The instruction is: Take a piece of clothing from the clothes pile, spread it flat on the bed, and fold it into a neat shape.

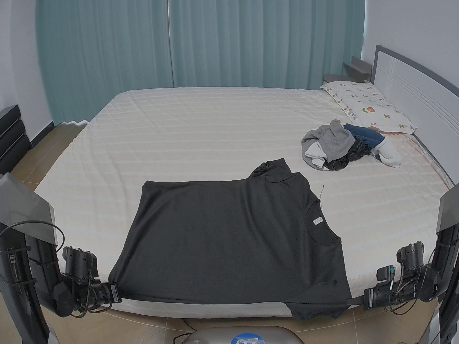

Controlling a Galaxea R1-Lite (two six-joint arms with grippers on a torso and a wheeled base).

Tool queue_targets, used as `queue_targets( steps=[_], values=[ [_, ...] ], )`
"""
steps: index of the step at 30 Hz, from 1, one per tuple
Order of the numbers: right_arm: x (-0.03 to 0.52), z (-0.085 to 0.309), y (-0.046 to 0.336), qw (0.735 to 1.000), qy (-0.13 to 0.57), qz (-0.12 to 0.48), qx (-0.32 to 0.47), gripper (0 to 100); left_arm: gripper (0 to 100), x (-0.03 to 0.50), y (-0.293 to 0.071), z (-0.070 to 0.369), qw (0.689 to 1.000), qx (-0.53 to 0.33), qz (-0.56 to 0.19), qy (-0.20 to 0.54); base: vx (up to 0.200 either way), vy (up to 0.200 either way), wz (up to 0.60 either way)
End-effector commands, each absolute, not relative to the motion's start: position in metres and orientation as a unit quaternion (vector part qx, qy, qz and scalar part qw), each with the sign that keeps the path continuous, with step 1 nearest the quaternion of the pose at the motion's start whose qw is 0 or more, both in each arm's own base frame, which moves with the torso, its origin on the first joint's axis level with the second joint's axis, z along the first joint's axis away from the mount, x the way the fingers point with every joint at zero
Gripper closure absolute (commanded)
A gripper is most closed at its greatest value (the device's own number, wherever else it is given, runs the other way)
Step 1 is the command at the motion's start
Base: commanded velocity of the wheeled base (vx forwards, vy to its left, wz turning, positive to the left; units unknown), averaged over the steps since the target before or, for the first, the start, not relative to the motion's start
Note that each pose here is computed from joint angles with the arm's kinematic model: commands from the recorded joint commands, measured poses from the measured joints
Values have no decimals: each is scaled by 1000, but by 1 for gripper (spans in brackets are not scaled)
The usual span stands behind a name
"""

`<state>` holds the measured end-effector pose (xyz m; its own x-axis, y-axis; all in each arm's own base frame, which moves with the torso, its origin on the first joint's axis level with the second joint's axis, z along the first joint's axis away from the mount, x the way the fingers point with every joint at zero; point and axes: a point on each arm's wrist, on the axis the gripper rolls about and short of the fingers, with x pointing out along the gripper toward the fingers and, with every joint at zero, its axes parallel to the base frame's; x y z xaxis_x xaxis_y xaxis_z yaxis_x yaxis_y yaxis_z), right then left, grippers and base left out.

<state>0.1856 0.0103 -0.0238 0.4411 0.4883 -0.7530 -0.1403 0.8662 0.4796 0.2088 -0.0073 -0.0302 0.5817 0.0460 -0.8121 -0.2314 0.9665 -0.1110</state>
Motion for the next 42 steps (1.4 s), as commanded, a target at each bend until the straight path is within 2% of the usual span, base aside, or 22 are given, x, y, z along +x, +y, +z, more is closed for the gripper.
queue_targets(
  steps=[1, 10, 14, 18, 19, 20, 23, 27, 31, 36, 42],
  values=[
    [180, -13, 10, 839, 482, 189, 169, 100, 100, 197, -7, -36, 870, -89, 78, 479, 0, 0, 0],
    [172, -14, 10, 829, 509, 185, 142, 100, 100, 189, -7, -39, 861, -61, 82, 498, 0, 0, 0],
    [175, -11, 10, 838, 493, 189, 139, 100, 100, 195, -7, -39, 868, -67, 85, 485, 0, 0, 0],
    [185, -1, 9, 867, 439, 190, 139, 100, 100, 211, -8, -34, 884, -102, 97, 445, 0, 0, 0],
    [185, -1, 9, 867, 439, 190, 139, 100, 100, 211, -8, -34, 884, -102, 97, 445, 0, 0, 0],
    [194, 5, 10, 880, 408, 184, 156, 100, 100, 228, -8, -24, 899, -142, 104, 401, 0, 0, 0],
    [213, 12, 12, 895, 361, 179, 191, 100, 100, 251, -10, -16, 910, -189, 114, 352, 0, 0, 0],
    [232, 11, 12, 902, 337, 174, 204, 100, 100, 268, -11, -8, 914, -228, 118, 314, 0, 0, 0],
    [258, 14, 13, 919, 304, 158, 194, 100, 100, 292, -12, 7, 909, -305, 124, 257, 0, 0, 0],
    [272, 16, 18, 925, 286, 166, 189, 100, 100, 295, -15, 7, 908, -311, 117, 254, 0, 0, 0],
    [269, 25, 18, 929, 269, 169, 188, 100, 100, 290, -16, 30, 915, -319, 106, 222, 0, 0, 0]
  ],
)
